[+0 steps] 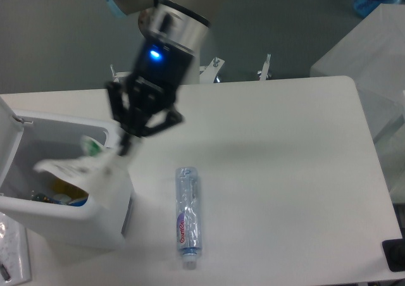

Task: Place the trash in the trash can

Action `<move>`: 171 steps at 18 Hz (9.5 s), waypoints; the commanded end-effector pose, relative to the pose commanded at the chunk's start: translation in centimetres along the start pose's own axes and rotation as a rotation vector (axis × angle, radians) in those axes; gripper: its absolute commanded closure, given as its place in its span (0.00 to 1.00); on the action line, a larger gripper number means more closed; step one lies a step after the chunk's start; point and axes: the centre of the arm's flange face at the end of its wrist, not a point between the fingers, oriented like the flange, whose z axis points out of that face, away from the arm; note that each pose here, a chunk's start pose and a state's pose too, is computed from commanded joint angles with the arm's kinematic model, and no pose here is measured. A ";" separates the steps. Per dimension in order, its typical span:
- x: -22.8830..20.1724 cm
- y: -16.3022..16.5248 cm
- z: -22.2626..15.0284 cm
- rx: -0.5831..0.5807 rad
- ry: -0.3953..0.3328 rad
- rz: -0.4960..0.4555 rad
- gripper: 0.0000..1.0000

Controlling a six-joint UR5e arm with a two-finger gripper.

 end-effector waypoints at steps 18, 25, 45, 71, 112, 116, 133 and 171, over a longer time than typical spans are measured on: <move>-4.4 1.7 2.6 -0.028 -0.005 -0.131 0.00; -17.3 5.7 6.2 -0.057 -0.067 -0.412 0.00; -24.0 23.8 25.7 -0.785 -0.067 -0.639 0.00; -22.4 26.3 30.5 -0.914 -0.115 -0.572 0.88; -9.8 -12.1 1.9 0.164 0.012 -0.181 1.00; -5.0 -13.7 2.7 0.161 0.066 -0.174 1.00; -2.3 -6.9 10.6 0.030 0.172 -0.159 0.00; -28.6 24.9 -1.8 -0.901 -0.083 0.090 0.00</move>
